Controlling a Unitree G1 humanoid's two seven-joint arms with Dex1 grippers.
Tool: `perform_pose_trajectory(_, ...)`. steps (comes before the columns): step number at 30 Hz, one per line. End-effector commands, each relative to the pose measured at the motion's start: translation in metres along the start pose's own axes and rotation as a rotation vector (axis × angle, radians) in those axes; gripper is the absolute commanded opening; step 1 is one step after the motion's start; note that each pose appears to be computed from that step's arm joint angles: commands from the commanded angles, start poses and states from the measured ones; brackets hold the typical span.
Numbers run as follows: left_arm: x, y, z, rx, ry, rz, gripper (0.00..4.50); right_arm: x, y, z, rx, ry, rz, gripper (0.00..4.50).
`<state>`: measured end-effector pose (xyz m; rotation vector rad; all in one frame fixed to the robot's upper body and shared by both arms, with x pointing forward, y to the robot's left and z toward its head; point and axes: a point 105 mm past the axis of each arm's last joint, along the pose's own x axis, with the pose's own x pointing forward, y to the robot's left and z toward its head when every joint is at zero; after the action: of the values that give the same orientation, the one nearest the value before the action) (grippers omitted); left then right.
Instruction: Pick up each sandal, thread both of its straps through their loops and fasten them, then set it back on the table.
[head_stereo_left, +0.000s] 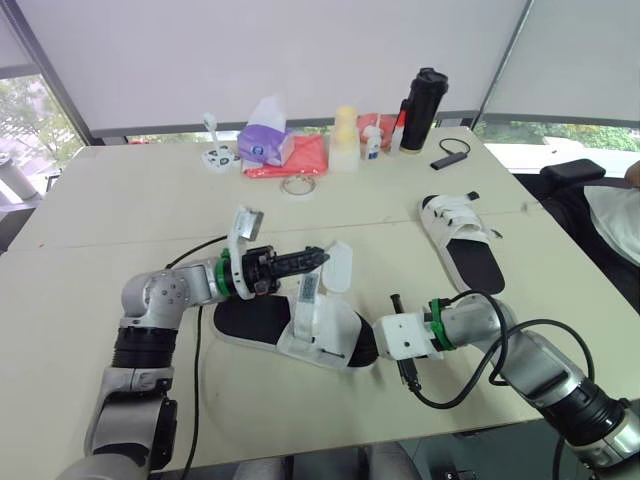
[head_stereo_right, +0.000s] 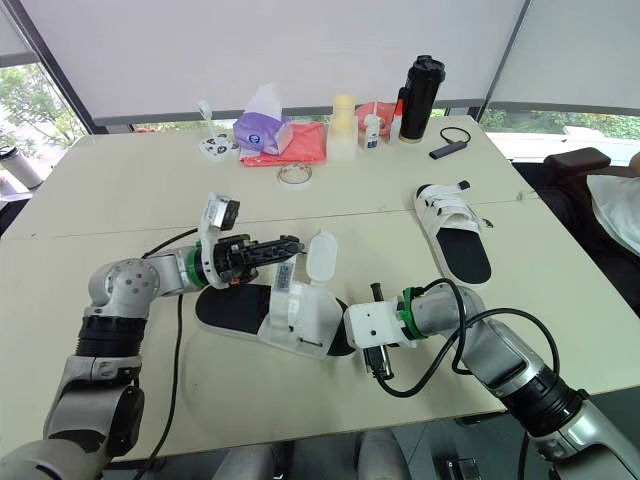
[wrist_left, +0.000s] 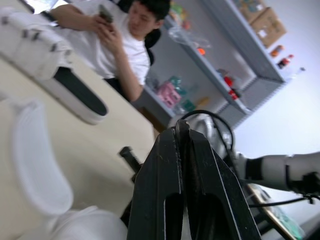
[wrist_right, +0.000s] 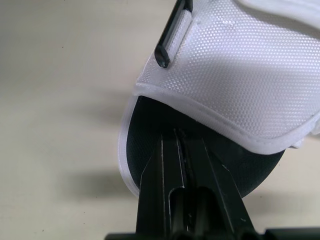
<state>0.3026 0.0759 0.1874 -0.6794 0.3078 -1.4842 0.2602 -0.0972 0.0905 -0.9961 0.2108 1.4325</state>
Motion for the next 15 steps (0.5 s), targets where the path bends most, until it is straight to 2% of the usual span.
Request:
perform_pose_trajectory(1, 0.005, -0.014, 0.014, 0.043, -0.035, -0.076, 0.05, 0.006, 0.013, -0.036, 0.107, 0.141, 0.026, 0.0)
perform_pose_trajectory(6, 0.007, -0.008, 0.013, 0.053, -0.039, -0.057, 0.05, 0.005, 0.013, -0.036, 0.108, 0.143, 0.024, 0.0)
perform_pose_trajectory(15, 0.003, 0.028, -0.006, 0.042, -0.03, 0.059, 0.05, 0.006, 0.013, -0.036, 0.107, 0.141, 0.023, 0.0)
